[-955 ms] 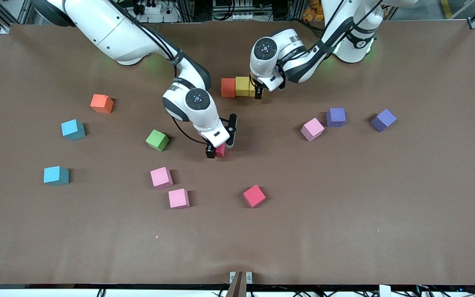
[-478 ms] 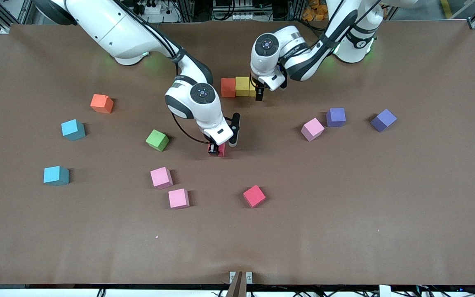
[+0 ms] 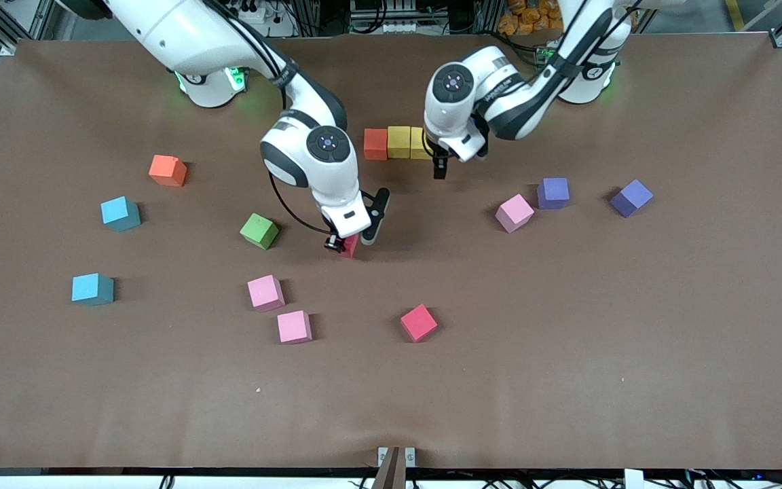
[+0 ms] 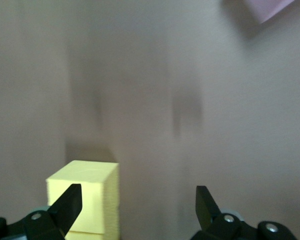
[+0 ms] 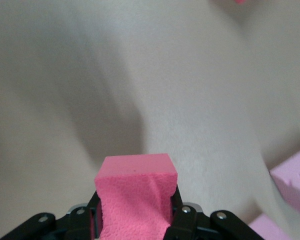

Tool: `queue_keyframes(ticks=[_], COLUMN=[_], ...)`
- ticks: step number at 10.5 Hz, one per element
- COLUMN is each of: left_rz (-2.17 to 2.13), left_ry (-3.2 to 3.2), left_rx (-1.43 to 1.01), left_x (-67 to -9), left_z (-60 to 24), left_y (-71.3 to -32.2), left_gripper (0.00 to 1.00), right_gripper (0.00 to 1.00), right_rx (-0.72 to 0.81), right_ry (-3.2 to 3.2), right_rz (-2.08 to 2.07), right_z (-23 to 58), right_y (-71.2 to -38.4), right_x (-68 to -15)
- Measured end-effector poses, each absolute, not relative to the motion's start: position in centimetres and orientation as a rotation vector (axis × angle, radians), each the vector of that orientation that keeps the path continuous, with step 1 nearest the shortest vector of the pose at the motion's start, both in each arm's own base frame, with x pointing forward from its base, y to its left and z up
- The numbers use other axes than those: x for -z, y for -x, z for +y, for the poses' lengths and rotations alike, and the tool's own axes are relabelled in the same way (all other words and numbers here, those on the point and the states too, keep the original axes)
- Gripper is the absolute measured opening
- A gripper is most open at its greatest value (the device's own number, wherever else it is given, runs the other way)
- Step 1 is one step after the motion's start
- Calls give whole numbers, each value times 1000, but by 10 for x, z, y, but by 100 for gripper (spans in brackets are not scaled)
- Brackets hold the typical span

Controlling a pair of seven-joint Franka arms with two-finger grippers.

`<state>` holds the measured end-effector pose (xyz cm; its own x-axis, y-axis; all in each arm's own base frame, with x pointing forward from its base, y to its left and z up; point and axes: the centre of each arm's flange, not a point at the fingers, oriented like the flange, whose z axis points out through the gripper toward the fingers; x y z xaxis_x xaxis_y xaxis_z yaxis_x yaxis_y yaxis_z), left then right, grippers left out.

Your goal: Arrange 11 blocks into digit 3

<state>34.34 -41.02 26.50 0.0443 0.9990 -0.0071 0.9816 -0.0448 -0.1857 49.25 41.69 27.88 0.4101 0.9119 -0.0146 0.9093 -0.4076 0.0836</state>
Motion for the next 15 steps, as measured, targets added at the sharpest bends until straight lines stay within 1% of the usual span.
queue_keyframes(ticks=[2,5,8,11,13,15], left_rz=[-2040,-1947,-1861,-1602,-1375,-1144], left_ry=[2204,2319,2471,2664,2804,2919], left_rx=[-213,-230,-227,-239,-246,-251], left_x=[-282,-312,-348,-377,-392,-401], left_z=[-383,-335,-294,-250,-228,-210], left_y=[-389,-453,-506,-542,-557,-566], left_gripper=[100,100,100,100,100,100], right_gripper=[52,52,52,52,52,52], right_rx=[-9,-23,-17,12,20,37], right_ry=[-2806,-3027,-3179,-3194,-3200,-3195], right_rz=[1336,813,430,135,7,-21], right_z=[409,403,392,418,434,442], right_y=[-481,-467,-437,-388,-366,-352], right_x=[-293,-296,-292,-287,-283,-276])
